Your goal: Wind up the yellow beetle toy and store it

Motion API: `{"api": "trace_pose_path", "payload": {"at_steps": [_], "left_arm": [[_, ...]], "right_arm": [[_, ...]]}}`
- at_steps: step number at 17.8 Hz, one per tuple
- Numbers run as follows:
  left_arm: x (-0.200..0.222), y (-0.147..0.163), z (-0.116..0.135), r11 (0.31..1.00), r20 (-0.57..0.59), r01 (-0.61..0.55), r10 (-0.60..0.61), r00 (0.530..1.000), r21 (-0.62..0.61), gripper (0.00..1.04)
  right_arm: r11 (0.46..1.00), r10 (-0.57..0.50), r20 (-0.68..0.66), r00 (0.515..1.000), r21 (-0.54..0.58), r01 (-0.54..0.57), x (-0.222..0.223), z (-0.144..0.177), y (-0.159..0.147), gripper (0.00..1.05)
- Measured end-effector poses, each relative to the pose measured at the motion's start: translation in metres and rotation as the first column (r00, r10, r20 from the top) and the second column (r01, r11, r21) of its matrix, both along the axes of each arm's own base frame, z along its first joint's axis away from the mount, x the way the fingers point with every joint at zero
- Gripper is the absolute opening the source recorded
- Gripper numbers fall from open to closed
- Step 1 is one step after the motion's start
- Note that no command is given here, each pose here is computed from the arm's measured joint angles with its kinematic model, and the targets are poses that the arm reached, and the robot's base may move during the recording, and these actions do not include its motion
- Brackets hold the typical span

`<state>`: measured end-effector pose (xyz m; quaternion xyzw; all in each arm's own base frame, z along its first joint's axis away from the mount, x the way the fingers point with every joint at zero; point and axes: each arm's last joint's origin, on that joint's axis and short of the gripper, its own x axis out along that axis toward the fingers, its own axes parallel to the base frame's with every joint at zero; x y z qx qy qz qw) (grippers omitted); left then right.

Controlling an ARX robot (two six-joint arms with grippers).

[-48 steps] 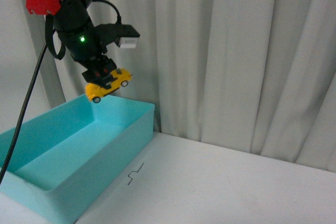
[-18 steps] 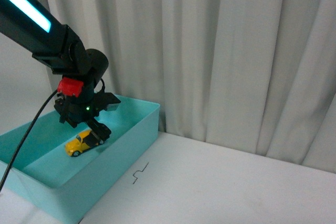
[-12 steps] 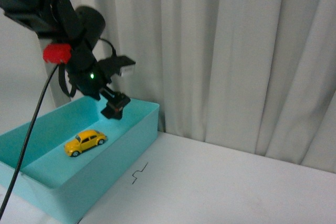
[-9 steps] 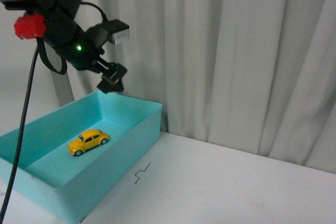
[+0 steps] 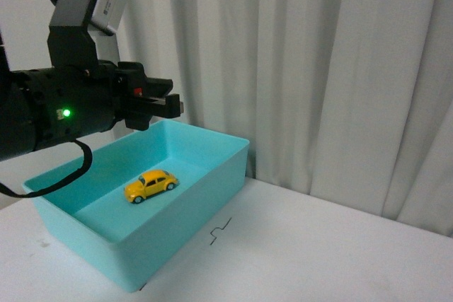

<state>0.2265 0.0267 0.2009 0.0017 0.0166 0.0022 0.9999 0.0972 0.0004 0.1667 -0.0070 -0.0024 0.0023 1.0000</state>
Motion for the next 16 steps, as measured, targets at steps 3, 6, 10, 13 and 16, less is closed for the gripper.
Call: {"api": "trace_pose_path", "payload": {"at_steps": [3,6,10,13,16], "left_arm": [[-0.026,-0.011,-0.004,1.000,0.037,0.014,-0.014,0.999,0.004,0.02],[-0.046,-0.016,-0.016,1.000,0.021,0.001,-0.002,1.000,0.002,0.02],[-0.068,-0.026,-0.025,1.000,0.016,0.001,-0.001,1.000,0.002,0.02],[-0.081,-0.026,-0.029,1.000,0.057,0.003,-0.003,0.998,0.003,0.02],[-0.089,-0.027,-0.036,1.000,0.029,0.003,-0.003,1.000,0.003,0.02]], "right_arm": [[1.000,0.000,0.000,1.000,0.000,0.000,0.000,0.000,0.000,0.98],[1.000,0.001,0.000,1.000,0.000,-0.001,0.000,0.000,0.000,0.98],[1.000,0.000,0.000,1.000,0.000,0.000,0.000,0.000,0.000,0.98],[1.000,0.000,0.000,1.000,0.000,0.000,0.000,0.000,0.000,0.98],[1.000,0.000,0.000,1.000,0.000,0.000,0.000,0.000,0.000,0.98]]}}
